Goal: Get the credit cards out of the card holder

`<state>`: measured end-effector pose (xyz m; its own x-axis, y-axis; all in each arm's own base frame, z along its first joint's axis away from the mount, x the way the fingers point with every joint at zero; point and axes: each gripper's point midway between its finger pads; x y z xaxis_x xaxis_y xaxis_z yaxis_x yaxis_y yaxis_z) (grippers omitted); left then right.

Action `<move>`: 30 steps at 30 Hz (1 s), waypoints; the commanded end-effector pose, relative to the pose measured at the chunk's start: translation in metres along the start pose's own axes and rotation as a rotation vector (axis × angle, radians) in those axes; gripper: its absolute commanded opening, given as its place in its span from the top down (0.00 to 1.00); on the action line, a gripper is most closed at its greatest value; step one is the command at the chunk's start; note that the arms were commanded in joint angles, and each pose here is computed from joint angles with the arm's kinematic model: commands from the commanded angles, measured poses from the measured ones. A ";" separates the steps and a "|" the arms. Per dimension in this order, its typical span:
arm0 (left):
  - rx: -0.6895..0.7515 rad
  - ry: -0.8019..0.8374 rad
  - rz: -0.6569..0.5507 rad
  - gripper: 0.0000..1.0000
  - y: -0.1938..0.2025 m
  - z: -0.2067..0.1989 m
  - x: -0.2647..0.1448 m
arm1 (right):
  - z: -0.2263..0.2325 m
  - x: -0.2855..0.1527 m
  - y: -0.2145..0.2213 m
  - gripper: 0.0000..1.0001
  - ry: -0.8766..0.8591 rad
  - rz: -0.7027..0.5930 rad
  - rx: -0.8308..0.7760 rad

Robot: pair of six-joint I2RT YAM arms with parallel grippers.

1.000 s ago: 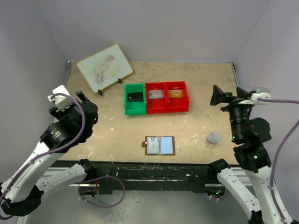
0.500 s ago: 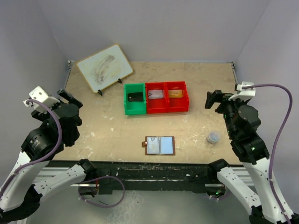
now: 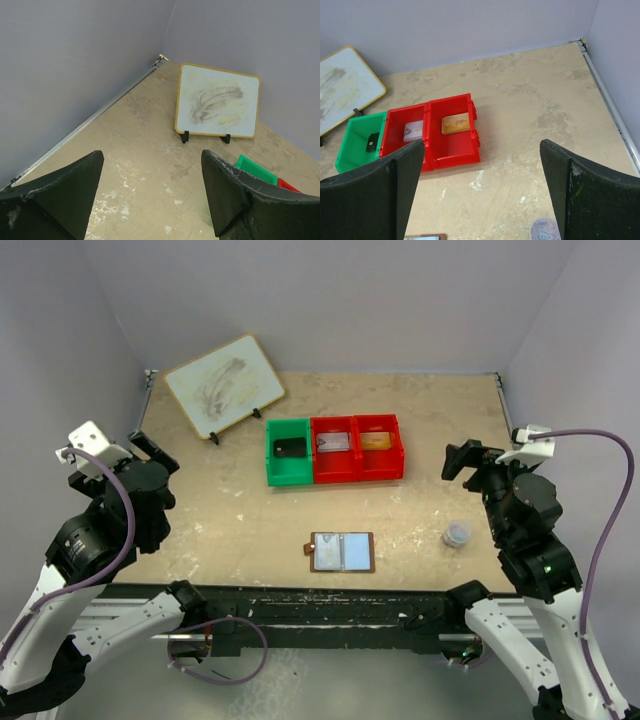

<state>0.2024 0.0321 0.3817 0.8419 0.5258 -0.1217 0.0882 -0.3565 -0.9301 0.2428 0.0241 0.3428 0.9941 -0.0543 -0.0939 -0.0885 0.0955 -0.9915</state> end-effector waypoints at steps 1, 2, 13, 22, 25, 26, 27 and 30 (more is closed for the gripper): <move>-0.038 0.001 -0.007 0.23 -0.005 0.000 0.000 | 0.001 -0.007 -0.012 0.00 -0.010 -0.030 0.049; -0.039 0.001 -0.006 0.23 -0.004 0.001 -0.001 | 0.001 -0.007 -0.012 0.00 -0.011 -0.032 0.057; -0.030 -0.004 -0.002 0.23 -0.005 0.006 -0.002 | 0.002 -0.009 0.001 0.00 -0.012 0.007 0.078; -0.037 -0.035 -0.035 0.23 -0.006 0.004 0.002 | 0.001 -0.010 -0.008 0.00 -0.010 -0.008 0.062; -0.030 -0.034 -0.032 0.23 -0.003 0.004 0.002 | -0.007 -0.011 -0.010 0.00 0.035 -0.020 0.090; -0.029 -0.036 -0.033 0.23 -0.003 0.004 0.002 | -0.010 -0.013 -0.012 0.00 0.053 -0.031 0.107; -0.026 -0.038 -0.035 0.23 -0.003 0.004 0.003 | -0.011 -0.015 -0.015 0.00 0.055 -0.045 0.118; -0.028 -0.051 -0.049 0.23 -0.005 0.006 0.003 | -0.006 -0.019 -0.025 0.00 0.009 -0.087 0.113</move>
<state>0.2008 0.0352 0.3791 0.8318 0.5424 -0.1175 0.1011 -0.3561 -0.9290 0.2335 0.0202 0.3368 0.9902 -0.0758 -0.1173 -0.1038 0.1629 -0.9812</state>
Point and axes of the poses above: each gripper's point midway between its finger pads, its own x axis out along the fingers, its own z axis along the line the jaws close on, y = z × x, and after that the axes turned 5 degrees about -x, right-handed
